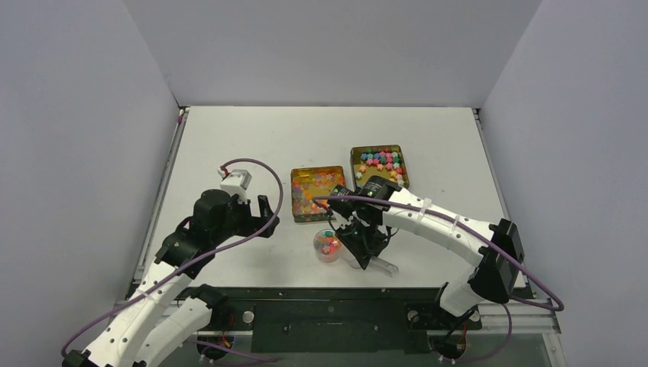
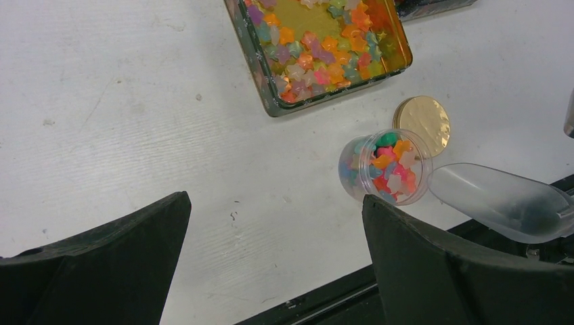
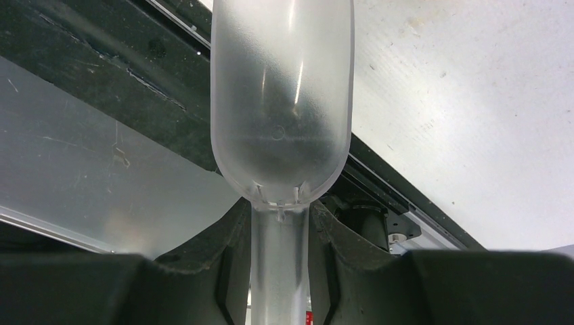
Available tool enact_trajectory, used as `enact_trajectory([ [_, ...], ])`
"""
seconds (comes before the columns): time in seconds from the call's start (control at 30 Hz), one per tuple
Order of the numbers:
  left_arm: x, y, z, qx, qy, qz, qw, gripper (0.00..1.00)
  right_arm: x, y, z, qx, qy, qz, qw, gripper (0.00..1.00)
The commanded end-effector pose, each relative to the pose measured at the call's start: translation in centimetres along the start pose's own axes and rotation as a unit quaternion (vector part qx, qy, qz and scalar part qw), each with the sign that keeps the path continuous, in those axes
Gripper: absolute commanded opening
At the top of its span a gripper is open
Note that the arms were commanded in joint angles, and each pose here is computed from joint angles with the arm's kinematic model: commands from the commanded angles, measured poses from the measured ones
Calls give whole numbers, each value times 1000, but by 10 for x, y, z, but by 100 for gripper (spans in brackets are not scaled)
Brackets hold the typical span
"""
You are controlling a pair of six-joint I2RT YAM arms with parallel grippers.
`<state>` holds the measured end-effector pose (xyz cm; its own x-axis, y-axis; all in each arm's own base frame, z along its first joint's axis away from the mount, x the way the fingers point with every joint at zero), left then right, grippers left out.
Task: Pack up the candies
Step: Place the fake candies in the packing bottle.
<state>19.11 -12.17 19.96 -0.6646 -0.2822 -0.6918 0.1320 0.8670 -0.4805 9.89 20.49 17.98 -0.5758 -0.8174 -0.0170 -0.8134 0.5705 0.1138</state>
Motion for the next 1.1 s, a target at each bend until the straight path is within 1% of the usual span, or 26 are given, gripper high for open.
enact_trajectory([
  [0.0,-8,-9,-1,21,-18,8,1000,96,-2,-1,-26,-4,-39,8,999,0],
  [0.27,-6,-10,1,21,-12,11,1000,96,-17,-21,-47,33,-77,13,996,0],
  [0.4,-4,-10,2,19,-7,12,1000,96,-30,-35,-59,63,-107,17,992,0],
  [0.53,-3,-10,4,17,-2,12,1000,96,-43,-58,-69,104,-150,42,982,0],
  [0.57,-3,-10,4,17,-1,12,1000,96,-47,-63,-72,114,-169,49,978,0],
  [0.6,-3,-10,5,16,0,13,1000,96,-46,-72,-71,127,-171,62,975,0],
  [0.63,-2,-9,5,15,1,12,1000,96,-50,-77,-75,135,-192,69,970,0],
  [0.73,-2,-9,7,13,4,12,1000,96,-47,-104,-77,179,-217,109,953,0],
  [0.77,-2,-9,7,14,5,13,1000,96,-51,-109,-81,188,-240,120,945,0],
  [0.83,-1,-8,9,12,8,12,1000,96,-48,-130,-77,207,-254,157,932,0],
  [0.87,0,-8,10,11,11,12,1000,96,-50,-137,-82,218,-276,169,921,0],
  [1.07,1,-8,11,11,15,12,1000,96,-39,-174,-86,266,-315,239,879,0],
])
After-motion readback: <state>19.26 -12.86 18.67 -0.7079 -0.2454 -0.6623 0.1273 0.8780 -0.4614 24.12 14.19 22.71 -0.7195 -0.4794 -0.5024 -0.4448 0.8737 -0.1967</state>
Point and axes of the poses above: each gripper's point midway between its finger pads, its own z axis out along the fingers, its own y axis along the line the jaws close on, x = y × z, the point moved 3 cm from there along -z, back along the fingers, and after that the axes turned 12 degrees about -z, right-handed, at the moved point
